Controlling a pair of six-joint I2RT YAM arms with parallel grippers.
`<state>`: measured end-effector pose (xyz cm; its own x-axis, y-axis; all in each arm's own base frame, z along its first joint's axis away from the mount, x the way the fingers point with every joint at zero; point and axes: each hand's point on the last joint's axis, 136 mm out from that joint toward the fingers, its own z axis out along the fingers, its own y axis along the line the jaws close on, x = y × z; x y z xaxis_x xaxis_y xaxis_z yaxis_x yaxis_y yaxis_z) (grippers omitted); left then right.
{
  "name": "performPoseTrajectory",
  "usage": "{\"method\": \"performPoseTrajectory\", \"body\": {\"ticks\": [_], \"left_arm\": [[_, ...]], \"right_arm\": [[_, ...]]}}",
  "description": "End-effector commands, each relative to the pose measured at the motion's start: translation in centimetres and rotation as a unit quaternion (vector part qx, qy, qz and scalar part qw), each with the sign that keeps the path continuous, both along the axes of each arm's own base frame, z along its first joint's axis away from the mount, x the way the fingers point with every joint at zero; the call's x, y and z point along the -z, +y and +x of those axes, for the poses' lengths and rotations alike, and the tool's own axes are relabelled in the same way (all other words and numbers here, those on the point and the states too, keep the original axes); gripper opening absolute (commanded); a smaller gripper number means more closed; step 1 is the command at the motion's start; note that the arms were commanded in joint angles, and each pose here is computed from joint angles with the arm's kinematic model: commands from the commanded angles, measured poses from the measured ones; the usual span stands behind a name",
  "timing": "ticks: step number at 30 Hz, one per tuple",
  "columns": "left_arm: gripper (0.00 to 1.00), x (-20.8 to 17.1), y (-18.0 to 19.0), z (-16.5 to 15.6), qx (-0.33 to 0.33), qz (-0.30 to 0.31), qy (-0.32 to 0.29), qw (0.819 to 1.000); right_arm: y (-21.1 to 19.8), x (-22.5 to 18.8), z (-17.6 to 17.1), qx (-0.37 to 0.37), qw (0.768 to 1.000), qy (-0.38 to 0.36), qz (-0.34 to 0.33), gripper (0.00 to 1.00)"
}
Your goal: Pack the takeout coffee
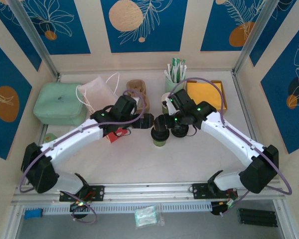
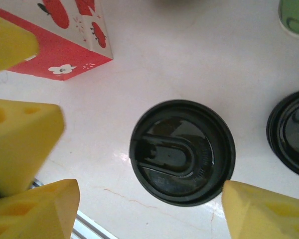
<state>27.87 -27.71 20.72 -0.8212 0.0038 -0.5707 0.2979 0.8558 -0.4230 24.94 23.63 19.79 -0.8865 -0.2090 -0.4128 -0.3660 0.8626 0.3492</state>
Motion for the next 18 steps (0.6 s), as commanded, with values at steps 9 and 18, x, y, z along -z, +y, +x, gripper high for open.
{"method": "performPoseTrajectory", "body": {"ticks": [9, 18], "left_arm": [[0.99, -11.0, 7.6, -3.2, -0.108, -0.123, -0.147, 0.975], [0.99, -10.2, 9.9, -4.8, -0.124, -0.119, -0.147, 0.974]], "right_arm": [[-0.3, 5.2, 0.7, -0.025, 0.987, 0.023, -0.16, 0.79], [0.4, 6.4, 0.7, -0.037, 0.983, 0.027, -0.18, 0.79]]}}
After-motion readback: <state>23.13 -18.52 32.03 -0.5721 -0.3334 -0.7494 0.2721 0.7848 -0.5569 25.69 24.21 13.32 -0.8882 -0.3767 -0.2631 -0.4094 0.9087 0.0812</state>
